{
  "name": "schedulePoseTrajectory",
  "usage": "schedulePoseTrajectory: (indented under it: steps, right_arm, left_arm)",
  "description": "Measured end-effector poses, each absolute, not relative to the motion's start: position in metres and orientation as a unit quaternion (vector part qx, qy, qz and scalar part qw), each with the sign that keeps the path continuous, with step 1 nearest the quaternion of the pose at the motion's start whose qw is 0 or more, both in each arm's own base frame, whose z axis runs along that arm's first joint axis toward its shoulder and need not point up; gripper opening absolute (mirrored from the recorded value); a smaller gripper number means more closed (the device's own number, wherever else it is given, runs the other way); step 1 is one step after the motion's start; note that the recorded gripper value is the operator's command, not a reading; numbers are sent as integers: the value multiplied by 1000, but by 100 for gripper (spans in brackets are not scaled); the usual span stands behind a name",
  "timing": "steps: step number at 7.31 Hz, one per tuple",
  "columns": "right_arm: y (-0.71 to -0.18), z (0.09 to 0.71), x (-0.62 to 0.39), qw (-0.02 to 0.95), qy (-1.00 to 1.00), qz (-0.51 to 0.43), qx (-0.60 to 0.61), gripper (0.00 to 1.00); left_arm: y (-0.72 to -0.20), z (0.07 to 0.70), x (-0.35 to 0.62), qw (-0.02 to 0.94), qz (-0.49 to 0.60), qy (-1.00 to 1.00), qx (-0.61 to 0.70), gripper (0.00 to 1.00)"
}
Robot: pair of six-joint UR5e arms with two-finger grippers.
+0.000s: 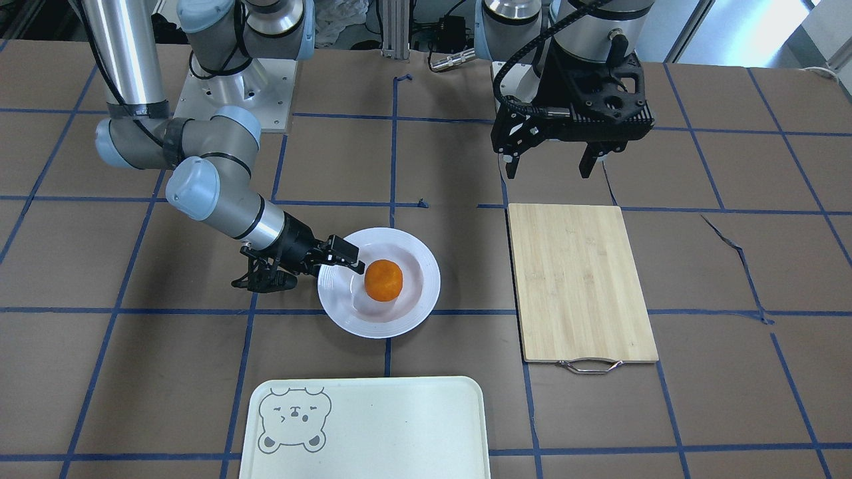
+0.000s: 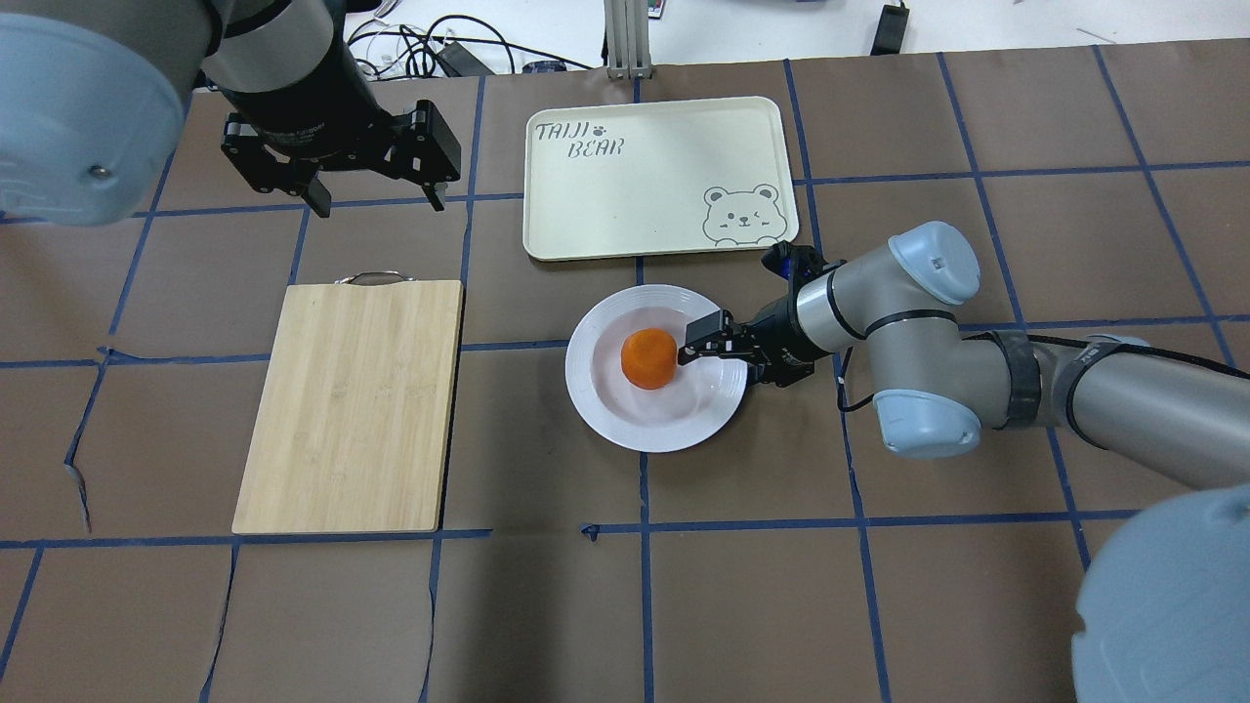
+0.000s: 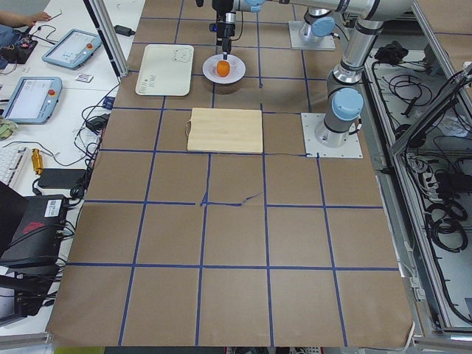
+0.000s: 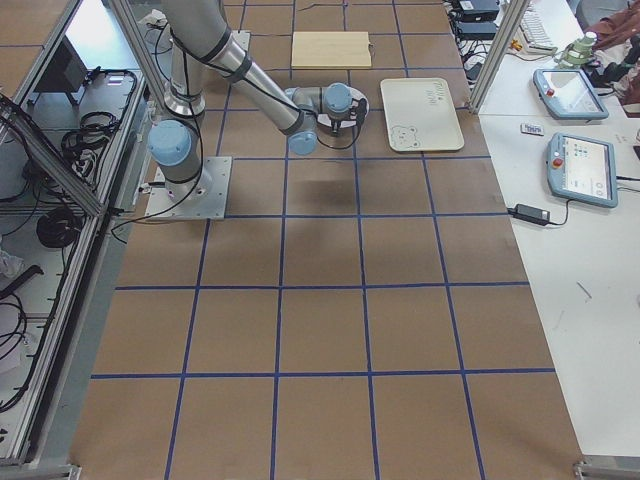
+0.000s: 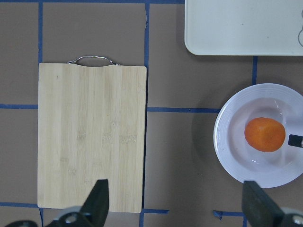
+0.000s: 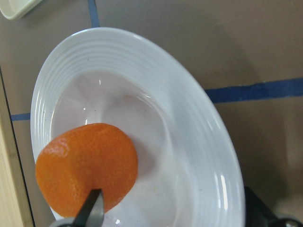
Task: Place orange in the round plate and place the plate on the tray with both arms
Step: 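Reach the right gripper down to the plate rim nearest it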
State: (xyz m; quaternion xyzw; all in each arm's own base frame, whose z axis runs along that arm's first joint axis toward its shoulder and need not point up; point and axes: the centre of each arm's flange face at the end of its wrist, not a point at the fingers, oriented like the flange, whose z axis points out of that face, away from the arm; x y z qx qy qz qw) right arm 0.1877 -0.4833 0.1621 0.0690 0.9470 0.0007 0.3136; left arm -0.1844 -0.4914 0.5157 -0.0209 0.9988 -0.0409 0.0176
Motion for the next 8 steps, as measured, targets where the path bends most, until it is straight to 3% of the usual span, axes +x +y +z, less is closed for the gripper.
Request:
schedulePoseTrajectory:
  steps: [1,2,3,4,8]
  right_arm:
    - [-480,159,188,313,947,4,71,80]
    - [-479,157,187,310,948,6,72,43]
    - [-479,156,187,309,948,8,76,13]
    - [-479,156,187,310,947,12,85,0]
    - [-489,166,188,308,934,37,178,0]
  left_arm:
    - [-492,514,-184,17,-40,999,-21,100]
    - [-493,514,-184,17,-41,999,-22,100]
    - [-494,515,-184,18,-42,999,-23,100]
    - [-494,515,-183,19,-41,999,-23,100]
    - [-495,519,-185,18,-43,999,-22,100]
